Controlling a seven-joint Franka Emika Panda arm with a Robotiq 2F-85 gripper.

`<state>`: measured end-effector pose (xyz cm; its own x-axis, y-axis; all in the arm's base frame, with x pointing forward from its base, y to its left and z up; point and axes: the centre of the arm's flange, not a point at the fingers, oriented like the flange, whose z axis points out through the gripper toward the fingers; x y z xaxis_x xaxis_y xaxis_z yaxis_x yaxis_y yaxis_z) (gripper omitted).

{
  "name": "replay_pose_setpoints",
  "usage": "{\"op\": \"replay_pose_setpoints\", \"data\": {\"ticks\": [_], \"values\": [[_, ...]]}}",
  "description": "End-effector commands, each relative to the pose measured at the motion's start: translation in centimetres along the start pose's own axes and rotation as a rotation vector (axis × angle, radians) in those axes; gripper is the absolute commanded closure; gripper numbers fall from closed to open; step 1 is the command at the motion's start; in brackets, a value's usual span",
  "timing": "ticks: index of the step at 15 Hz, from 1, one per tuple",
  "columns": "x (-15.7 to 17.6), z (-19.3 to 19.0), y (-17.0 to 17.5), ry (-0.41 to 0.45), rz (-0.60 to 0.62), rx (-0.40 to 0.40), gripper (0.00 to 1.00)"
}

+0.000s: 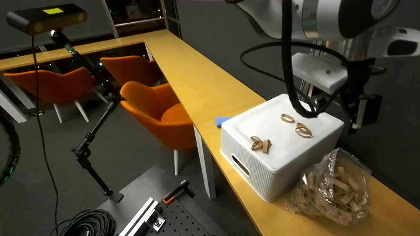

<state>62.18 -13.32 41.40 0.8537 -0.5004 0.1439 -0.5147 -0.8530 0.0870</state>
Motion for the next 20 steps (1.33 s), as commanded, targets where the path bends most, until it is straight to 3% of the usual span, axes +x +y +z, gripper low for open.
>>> {"op": "replay_pose_setpoints", "data": {"ticks": [1, 7, 16, 20], "values": [[0.5, -2.9, -3.6, 0.008, -0.110, 0.077, 0.00], [1.2, 0.9, -7.4, -0.057, -0.256, 0.184, 0.00], [3.0, 10.4, -12.0, -0.118, -0.383, 0.086, 0.00], [3.0, 11.6, -13.9, -0.104, -0.427, 0.064, 0.00]]}}
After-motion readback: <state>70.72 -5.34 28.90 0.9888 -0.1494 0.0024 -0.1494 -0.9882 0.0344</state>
